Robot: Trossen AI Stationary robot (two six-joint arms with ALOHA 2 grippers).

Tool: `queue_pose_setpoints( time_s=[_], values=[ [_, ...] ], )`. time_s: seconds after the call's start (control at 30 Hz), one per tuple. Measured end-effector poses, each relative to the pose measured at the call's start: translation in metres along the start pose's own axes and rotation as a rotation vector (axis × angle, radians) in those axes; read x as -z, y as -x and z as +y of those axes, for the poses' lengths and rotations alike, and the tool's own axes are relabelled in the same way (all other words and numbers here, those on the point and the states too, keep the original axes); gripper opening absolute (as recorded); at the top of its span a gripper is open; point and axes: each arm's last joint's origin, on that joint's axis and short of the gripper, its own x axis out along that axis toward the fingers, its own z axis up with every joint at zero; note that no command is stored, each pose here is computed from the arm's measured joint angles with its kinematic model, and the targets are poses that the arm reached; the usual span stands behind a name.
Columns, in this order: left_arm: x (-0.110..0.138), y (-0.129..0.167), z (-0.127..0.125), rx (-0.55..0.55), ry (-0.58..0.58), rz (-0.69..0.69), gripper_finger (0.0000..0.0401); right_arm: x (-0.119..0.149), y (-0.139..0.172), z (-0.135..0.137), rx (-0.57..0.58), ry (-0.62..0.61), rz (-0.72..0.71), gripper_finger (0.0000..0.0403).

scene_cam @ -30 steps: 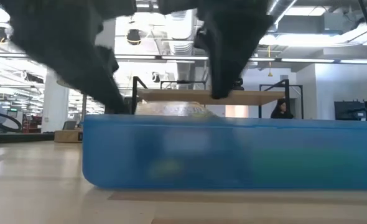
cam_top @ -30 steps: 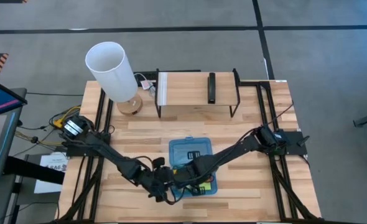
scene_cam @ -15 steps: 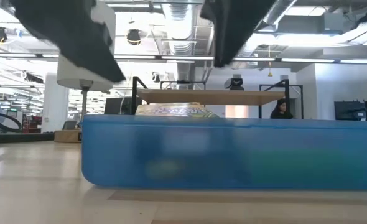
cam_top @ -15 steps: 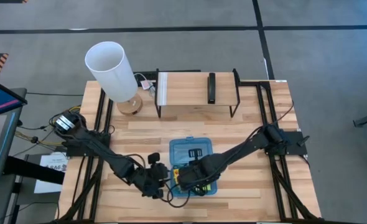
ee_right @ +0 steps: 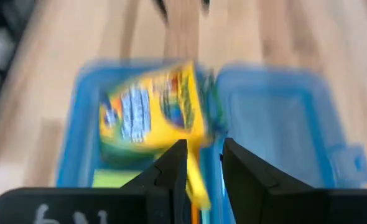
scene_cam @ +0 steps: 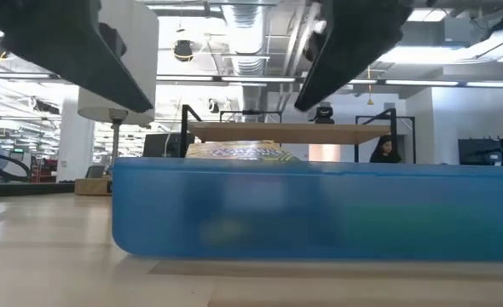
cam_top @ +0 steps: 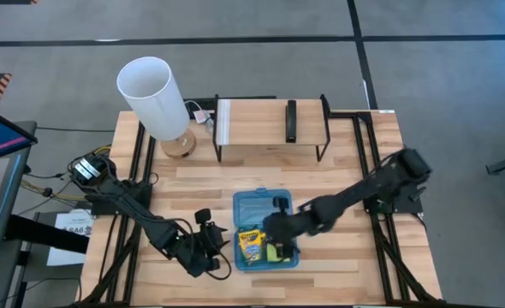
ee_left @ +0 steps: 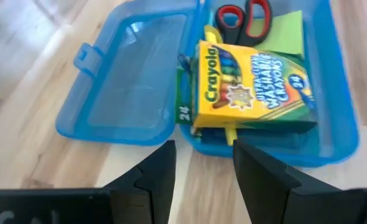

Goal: Pack school essentials
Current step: Put the box of crayons into the blue supply box

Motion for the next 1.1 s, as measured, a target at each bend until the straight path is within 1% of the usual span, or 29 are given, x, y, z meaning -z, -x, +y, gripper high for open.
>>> queue_pose_setpoints(
  time_s=[0.1, 0.17, 0.27, 0.33, 0.4, 0.5, 0.57, 0.6, 0.67, 0.73, 0.8, 0.93, 1.03, 1.1],
  values=[
    [-0.004, -0.002, 0.001, -0.014, -0.006, -0.032, 0.0148, 0.016, 0.016, -0.012, -0.013, -0.034, -0.195, 0.0120],
    [-0.010, -0.005, 0.002, 0.001, -0.016, -0.064, 0.0148, 0.024, 0.024, -0.021, -0.024, -0.033, -0.289, 0.0120],
    [-0.026, -0.009, -0.002, 0.100, -0.027, -0.138, 0.0148, 0.032, 0.026, -0.033, -0.029, -0.053, -0.408, 0.0120],
    [-0.036, -0.009, -0.004, 0.169, -0.050, -0.206, 0.0148, 0.033, 0.026, -0.039, -0.023, -0.054, -0.460, 0.0120],
    [-0.044, -0.009, -0.006, 0.206, -0.079, -0.261, 0.0148, 0.033, 0.024, -0.043, -0.016, -0.053, -0.488, 0.0120],
    [-0.052, -0.004, -0.004, 0.214, -0.098, -0.313, 0.0148, 0.032, 0.017, -0.043, -0.014, -0.042, -0.505, 0.0120],
    [-0.055, -0.002, -0.001, 0.189, -0.097, -0.336, 0.0148, 0.030, 0.012, -0.044, -0.014, -0.036, -0.524, 0.0120],
    [-0.054, 0.000, 0.001, 0.167, -0.096, -0.346, 0.0148, 0.029, 0.010, -0.043, -0.021, -0.032, -0.538, 0.0120],
    [-0.049, 0.004, 0.006, 0.162, -0.071, -0.391, 0.0148, 0.028, 0.003, -0.044, -0.035, -0.025, -0.548, 0.0120],
    [-0.040, 0.009, 0.017, 0.188, -0.028, -0.459, 0.0148, 0.028, -0.003, -0.046, -0.048, -0.025, -0.556, 0.0120],
    [-0.024, 0.014, 0.031, 0.235, 0.024, -0.533, 0.0148, 0.025, -0.006, -0.047, -0.071, -0.028, -0.580, 0.0120],
    [0.006, 0.030, 0.065, 0.308, 0.178, -0.693, 0.0148, 0.026, -0.018, -0.052, -0.078, -0.031, -0.563, 0.0120],
    [0.024, 0.037, 0.083, 0.334, 0.251, -0.755, 0.0148, 0.020, -0.029, -0.056, -0.069, -0.044, -0.558, 0.0120],
    [0.027, 0.041, 0.087, 0.352, 0.278, -0.781, 0.0148, 0.017, -0.040, -0.058, -0.093, -0.043, -0.534, 0.0120]
  ],
)
